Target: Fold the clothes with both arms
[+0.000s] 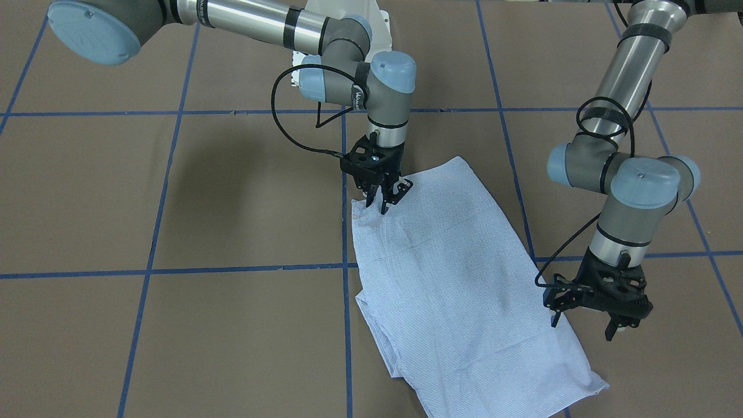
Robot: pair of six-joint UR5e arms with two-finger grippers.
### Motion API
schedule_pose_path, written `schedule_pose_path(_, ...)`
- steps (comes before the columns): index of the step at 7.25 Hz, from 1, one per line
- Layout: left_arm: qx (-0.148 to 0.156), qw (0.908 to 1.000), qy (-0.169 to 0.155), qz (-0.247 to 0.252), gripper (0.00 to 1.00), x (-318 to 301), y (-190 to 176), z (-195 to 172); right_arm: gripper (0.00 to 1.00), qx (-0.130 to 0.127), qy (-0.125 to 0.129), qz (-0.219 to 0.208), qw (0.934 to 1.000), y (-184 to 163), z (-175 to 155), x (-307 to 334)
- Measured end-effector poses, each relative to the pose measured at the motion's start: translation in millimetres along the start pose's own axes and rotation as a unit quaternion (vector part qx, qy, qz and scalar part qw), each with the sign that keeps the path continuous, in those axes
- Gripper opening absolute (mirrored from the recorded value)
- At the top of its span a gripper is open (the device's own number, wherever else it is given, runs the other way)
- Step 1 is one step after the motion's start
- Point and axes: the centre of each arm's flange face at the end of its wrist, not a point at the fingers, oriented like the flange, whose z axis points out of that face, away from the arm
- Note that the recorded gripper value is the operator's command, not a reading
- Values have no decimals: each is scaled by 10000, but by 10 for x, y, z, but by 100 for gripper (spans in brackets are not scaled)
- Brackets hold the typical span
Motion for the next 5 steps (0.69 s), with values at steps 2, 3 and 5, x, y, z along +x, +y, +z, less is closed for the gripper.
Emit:
schedule_pose_path(2,4,10000,3,1,100,4,-6,-2,0,-21,-45,38,10000,37,-62,-69)
schedule_pose_path(3,7,10000,7,2,100,7,-10,-4,0,-35,-103,59,9999,32,-132,-136)
schedule_pose_path(5,7,10000,42,3,100,23,-18,-17,0,-41,-150,69,9999,14,-187,-188)
